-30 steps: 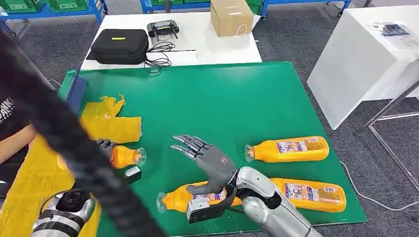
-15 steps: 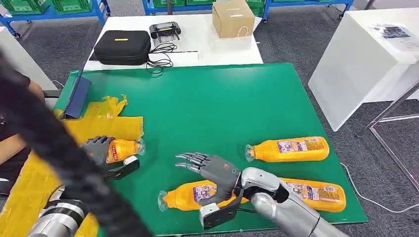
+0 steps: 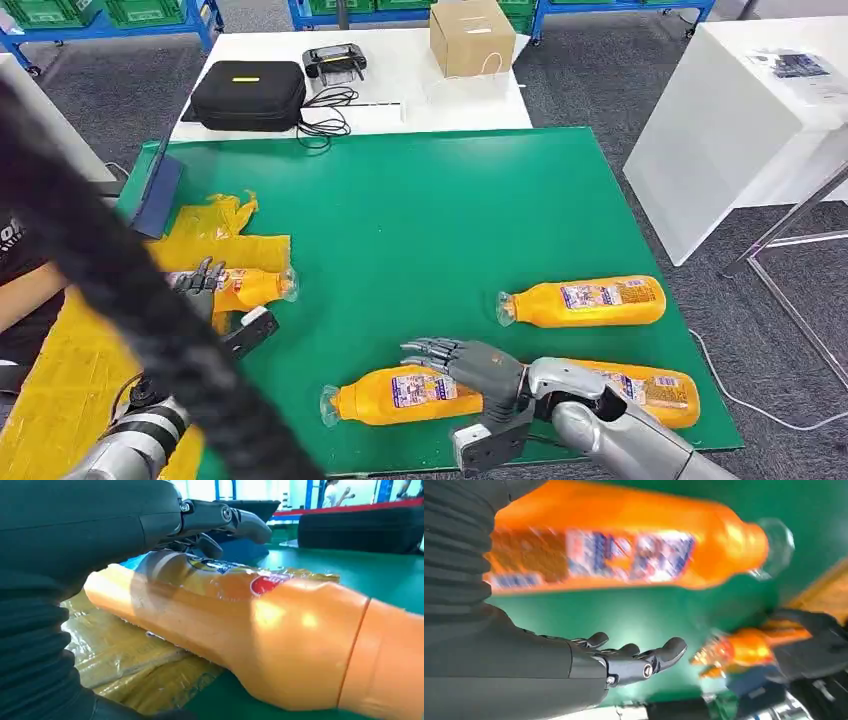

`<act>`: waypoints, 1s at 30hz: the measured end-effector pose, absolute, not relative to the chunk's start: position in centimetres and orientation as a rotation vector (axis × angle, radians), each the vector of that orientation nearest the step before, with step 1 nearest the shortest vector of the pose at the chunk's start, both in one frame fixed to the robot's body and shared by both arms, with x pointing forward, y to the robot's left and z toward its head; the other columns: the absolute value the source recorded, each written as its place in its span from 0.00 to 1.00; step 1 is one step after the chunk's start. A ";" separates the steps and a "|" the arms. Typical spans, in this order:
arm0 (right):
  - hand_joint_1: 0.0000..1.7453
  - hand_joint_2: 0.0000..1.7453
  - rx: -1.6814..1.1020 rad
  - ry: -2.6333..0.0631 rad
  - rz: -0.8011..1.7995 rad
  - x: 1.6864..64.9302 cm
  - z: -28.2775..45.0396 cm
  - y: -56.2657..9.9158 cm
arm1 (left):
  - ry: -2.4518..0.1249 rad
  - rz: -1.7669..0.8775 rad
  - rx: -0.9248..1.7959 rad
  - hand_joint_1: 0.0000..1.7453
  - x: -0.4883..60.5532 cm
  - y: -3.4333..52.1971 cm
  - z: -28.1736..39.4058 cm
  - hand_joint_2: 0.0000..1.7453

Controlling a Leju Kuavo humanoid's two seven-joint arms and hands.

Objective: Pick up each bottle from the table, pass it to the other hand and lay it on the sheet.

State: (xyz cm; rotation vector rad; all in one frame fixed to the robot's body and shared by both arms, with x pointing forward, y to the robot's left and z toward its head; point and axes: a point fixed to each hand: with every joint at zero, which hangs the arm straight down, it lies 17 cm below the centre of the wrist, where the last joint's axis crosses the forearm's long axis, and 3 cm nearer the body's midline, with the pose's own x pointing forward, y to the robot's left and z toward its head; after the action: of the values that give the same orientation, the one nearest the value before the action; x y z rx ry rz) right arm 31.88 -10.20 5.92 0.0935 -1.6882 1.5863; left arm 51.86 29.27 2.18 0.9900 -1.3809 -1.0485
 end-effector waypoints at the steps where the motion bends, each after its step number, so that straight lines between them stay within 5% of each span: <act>1: 0.00 1.00 0.094 -1.681 1.588 31.7 5.7 -10.4 | -1.384 -1.044 0.986 0.00 51.8 29.1 2.2 1.00; 21: 0.00 1.00 -0.597 -1.534 1.711 34.9 2.7 -14.6 | -1.690 -0.898 0.747 0.00 45.8 18.9 6.0 1.00; 30: 0.07 1.00 -0.672 -1.478 1.745 36.3 1.8 -13.6 | -1.788 -0.865 0.636 0.00 43.9 15.7 8.5 1.00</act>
State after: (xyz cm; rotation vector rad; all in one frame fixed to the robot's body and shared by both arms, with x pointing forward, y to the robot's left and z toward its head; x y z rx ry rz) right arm 36.30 -13.61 1.83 -0.6722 -1.4784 1.7449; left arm 43.91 15.69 8.50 0.6355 -1.7884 -0.8646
